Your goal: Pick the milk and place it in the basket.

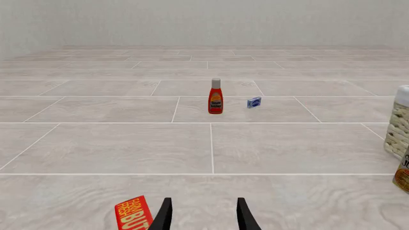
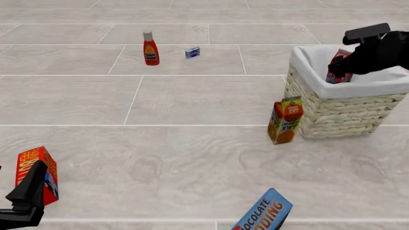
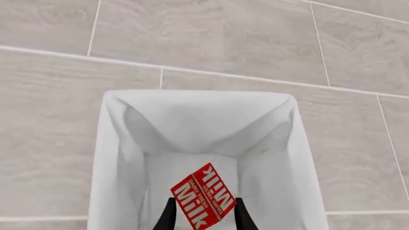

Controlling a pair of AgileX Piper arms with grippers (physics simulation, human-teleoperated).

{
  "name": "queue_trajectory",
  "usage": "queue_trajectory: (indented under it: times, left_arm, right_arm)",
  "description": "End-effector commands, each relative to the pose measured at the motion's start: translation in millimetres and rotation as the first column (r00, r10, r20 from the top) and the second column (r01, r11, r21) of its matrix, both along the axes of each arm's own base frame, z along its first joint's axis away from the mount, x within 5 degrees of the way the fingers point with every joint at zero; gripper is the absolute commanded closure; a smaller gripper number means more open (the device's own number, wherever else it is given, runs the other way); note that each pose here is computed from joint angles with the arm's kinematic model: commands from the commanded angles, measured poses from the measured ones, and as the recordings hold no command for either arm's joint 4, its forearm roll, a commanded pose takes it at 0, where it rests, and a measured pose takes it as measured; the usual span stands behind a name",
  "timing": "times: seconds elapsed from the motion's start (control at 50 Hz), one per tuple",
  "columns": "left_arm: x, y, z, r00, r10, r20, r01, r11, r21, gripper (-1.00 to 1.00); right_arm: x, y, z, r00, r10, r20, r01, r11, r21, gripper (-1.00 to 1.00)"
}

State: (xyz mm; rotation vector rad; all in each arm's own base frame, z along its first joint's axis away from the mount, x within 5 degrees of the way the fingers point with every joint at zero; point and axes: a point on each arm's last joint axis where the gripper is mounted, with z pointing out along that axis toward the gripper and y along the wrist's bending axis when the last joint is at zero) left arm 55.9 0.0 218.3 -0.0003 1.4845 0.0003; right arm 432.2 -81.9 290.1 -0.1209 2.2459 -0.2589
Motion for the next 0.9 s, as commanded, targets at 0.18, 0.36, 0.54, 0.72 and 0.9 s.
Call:
queue_trajectory:
  times: [0.18,0.36,0.54,0.72,0.9]
  left_arm:
    - [0,0,0,1.0,0.0,0.0,0.0,1.0,0.0,-1.0]
    - [0,0,0,1.0,0.0,0.0,0.0,1.0,0.0,-1.0]
    - [0,0,0,1.0,0.0,0.0,0.0,1.0,0.0,-1.0]
    - [0,0,0,1.0,0.0,0.0,0.0,1.0,0.0,-1.0]
    - [0,0,0,1.0,0.0,0.0,0.0,1.0,0.0,-1.0]
  right_arm:
    - [4,0,-5,1.0,-0.014,0.012,0.014,1.0,0.015,1.0]
    - [5,-1,-13,1.0,-0.016,-0.001,0.016,1.0,0.018,1.0]
    - [7,0,-21,1.0,-0.017,-0.015,0.017,1.0,0.026,1.0]
    - [7,1,-20,1.0,-0.015,-0.015,0.016,1.0,0.026,-1.0]
    - [1,4,-4,1.0,-0.014,0.009,0.014,1.0,0.027,-1.0]
